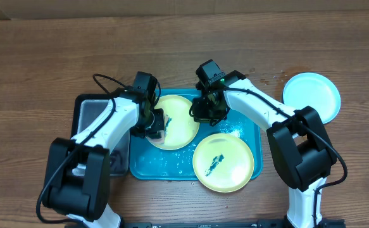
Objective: Clean dirty plates on tray and stack at the side
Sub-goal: 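Bring the sponge with the left gripper onto the upper yellow plate, then scrub the yellow plate with the sponge while the right gripper holds it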
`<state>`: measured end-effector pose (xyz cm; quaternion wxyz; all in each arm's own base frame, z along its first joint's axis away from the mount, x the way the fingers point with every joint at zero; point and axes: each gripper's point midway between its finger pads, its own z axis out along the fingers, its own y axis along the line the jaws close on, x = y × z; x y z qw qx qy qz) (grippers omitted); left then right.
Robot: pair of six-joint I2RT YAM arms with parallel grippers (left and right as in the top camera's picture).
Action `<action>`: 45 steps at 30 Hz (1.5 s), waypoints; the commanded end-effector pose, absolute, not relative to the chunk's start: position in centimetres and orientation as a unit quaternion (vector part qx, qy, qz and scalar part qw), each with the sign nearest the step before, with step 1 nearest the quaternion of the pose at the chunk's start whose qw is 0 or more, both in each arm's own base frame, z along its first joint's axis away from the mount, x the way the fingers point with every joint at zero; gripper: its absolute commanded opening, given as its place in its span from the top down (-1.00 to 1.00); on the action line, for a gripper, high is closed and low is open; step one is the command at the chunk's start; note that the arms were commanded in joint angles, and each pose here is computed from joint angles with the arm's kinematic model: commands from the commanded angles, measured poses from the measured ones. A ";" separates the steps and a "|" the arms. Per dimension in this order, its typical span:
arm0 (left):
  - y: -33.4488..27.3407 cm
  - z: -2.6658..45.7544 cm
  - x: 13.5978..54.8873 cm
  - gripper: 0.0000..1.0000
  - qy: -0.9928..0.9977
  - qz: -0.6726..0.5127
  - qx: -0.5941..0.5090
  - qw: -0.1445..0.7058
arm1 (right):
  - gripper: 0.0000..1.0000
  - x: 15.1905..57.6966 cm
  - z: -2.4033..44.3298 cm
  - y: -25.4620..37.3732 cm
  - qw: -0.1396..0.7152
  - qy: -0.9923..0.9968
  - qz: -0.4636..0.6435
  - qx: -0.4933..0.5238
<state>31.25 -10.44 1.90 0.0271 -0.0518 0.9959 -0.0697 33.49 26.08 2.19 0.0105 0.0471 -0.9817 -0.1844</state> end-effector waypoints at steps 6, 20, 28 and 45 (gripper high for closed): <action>-16.5 0.8 31.5 0.92 0.982 -0.186 -0.031 0.002 | 0.92 33.7 2.9 26.8 0.008 -0.979 -0.196 0.053; -18.8 1.9 35.1 0.91 0.963 -0.235 -0.118 0.054 | 0.92 33.0 2.8 26.5 0.023 -0.981 -0.188 0.048; -11.5 0.5 36.1 0.92 0.970 -0.119 -0.196 0.077 | 0.92 32.7 2.7 26.3 0.030 -0.981 -0.184 0.045; -18.1 1.7 29.0 0.92 0.969 -0.240 -0.016 -0.057 | 0.92 32.8 2.7 26.1 0.027 -0.982 -0.179 0.045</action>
